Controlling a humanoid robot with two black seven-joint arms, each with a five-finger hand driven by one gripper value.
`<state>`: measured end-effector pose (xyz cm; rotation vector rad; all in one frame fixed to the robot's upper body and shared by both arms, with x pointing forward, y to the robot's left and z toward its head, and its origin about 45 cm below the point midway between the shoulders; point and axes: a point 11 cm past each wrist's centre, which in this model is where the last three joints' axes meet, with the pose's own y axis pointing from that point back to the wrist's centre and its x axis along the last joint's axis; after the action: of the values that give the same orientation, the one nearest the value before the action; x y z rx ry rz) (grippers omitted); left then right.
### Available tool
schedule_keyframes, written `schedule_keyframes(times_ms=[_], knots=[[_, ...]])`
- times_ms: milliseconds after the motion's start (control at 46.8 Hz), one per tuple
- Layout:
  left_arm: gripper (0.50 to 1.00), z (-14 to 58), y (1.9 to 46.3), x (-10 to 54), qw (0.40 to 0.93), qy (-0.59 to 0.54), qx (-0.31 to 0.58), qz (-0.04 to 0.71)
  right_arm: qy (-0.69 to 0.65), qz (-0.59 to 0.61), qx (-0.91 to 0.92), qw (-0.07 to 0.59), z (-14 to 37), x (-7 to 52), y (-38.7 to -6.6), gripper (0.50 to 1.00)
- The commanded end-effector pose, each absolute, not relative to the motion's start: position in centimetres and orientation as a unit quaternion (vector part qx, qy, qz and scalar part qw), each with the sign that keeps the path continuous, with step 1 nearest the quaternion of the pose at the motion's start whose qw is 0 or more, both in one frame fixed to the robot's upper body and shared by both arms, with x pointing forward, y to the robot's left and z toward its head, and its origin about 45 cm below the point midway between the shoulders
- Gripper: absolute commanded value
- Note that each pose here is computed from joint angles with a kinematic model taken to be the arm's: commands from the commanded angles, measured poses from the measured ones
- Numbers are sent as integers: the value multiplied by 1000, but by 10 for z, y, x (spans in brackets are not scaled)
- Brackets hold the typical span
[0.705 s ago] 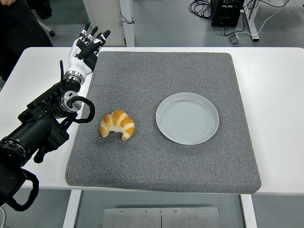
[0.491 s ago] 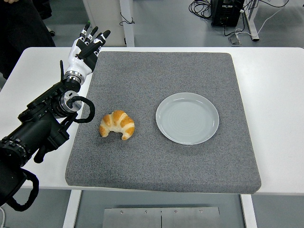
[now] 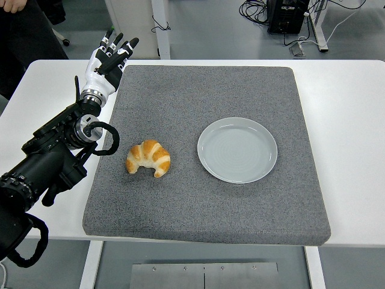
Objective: Place the bread on the plate
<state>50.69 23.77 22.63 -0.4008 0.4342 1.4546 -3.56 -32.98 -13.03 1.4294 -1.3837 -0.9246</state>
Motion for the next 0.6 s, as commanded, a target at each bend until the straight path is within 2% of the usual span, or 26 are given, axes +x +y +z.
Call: schedule_keyframes(times_ms=[0,577], knots=[[971,225,238,506,708,196,-179,654,-561,-375,580,457,-130,-36,-330,1000],[971,228,249,507,710,188,-174,656,-561,-375,580,457,-130,-36,-330,1000]])
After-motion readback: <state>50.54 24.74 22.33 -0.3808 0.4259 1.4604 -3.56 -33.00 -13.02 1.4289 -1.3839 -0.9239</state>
